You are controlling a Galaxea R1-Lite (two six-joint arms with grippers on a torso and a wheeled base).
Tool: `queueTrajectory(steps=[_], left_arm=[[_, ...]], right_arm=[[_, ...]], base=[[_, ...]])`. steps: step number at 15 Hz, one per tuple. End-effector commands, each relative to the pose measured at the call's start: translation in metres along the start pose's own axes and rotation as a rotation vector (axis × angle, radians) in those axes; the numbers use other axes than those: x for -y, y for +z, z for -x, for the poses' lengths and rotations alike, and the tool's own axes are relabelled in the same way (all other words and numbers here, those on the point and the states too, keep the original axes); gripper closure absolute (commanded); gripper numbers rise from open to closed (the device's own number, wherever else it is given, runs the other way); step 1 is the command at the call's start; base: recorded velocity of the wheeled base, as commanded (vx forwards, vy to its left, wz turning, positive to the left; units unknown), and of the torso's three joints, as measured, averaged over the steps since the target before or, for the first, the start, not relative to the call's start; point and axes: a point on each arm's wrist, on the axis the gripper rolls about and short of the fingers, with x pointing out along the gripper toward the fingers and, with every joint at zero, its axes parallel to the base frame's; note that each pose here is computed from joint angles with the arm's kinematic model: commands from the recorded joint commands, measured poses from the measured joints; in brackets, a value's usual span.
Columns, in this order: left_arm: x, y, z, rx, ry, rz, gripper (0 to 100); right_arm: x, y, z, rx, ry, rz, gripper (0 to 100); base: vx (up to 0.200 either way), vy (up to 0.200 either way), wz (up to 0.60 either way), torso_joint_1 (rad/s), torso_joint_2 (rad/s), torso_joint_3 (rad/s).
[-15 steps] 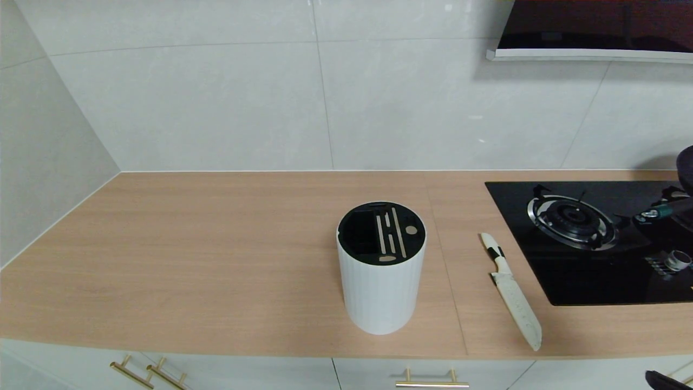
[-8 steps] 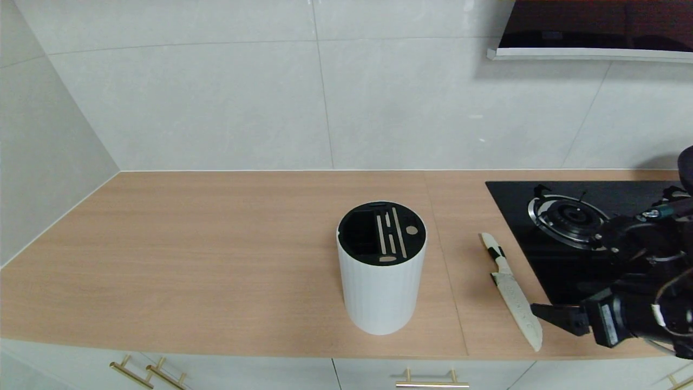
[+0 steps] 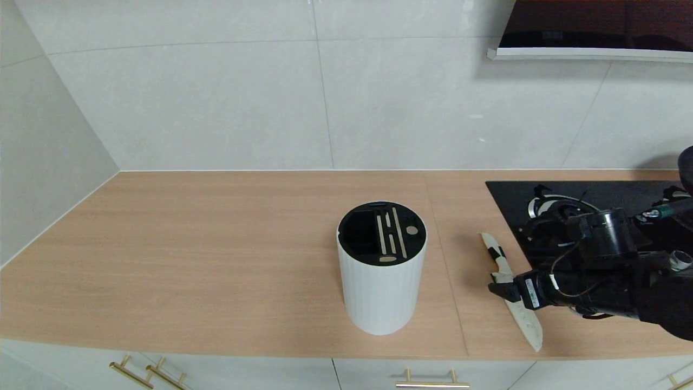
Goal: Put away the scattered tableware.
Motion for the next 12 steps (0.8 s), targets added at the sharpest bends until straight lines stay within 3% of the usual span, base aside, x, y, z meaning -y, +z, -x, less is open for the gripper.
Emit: queueTrajectory(steps=[1,12], left_arm=[[0.000,0.000,0.000,0.000,0.000,0.000,0],[0.000,0.000,0.000,-0.001,0.000,0.000,0]], right_arm=[[0.009,-0.018,-0.035,-0.075,-0.026,-0.022,0],[0.018,-0.023,-0.063,-0.027,-0.063,-0.046,0]], base=[[0.000,0.000,0.00,0.000,0.00,0.000],[0.000,0.000,0.00,0.000,0.00,0.000]])
